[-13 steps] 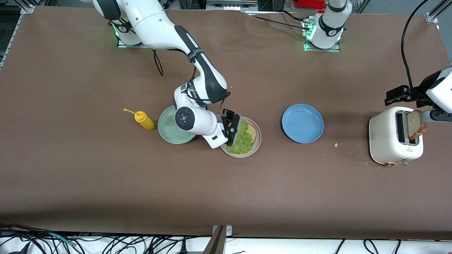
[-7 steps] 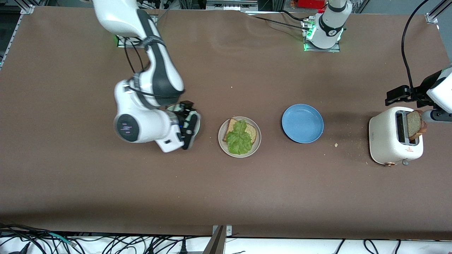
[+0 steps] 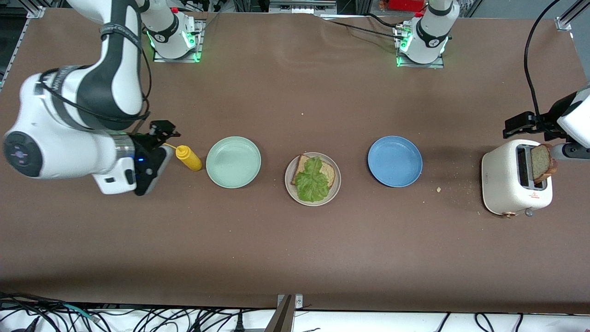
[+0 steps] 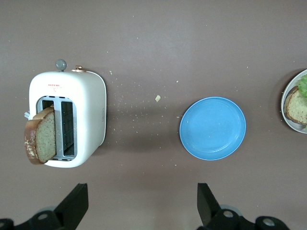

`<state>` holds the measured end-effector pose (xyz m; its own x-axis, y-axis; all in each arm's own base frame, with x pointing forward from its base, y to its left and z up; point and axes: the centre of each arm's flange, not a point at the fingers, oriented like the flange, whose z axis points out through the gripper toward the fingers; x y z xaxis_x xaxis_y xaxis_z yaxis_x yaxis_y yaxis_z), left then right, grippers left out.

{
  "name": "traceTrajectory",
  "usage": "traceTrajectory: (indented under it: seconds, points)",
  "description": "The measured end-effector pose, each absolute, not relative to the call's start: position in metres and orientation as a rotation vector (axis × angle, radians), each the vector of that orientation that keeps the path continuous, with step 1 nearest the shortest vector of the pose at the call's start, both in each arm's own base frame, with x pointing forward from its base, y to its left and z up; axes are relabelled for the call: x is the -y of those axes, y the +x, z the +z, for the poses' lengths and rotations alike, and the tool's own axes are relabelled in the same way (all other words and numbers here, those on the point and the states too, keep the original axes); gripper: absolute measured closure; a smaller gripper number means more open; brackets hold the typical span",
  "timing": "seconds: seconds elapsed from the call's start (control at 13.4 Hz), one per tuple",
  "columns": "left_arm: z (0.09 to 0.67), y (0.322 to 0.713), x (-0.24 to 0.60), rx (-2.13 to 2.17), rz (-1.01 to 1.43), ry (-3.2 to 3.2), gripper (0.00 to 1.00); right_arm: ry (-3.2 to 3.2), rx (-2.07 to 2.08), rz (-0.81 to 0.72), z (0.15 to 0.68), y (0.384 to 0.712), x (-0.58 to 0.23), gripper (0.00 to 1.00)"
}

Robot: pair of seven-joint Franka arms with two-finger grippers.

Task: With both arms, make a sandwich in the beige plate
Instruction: 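Withdraw the right gripper while the left gripper moves to the toaster, then grasp the second toast slice in the toaster with the left gripper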

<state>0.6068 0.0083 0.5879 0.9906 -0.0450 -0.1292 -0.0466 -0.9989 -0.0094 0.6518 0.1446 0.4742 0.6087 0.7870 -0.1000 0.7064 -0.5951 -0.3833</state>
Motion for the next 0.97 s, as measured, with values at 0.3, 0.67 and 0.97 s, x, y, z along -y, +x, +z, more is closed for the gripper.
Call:
traceTrajectory:
  seconds: [0.3, 0.67, 0.97]
  points:
    - [0.588, 0.608, -0.009, -0.070, 0.190, -3.122, 0.00, -2.641, 1.095, 0.429, 0.484, 0.650, -0.086, 0.00]
    - [0.583, 0.612, -0.036, -0.010, 0.136, -3.120, 0.00, -2.706, 1.054, 0.514, 0.445, 0.657, -0.100, 0.00]
    - [0.564, 0.615, -0.078, -0.051, 0.108, -3.118, 0.00, -2.871, 0.968, 0.508, 0.470, 0.647, -0.116, 0.00]
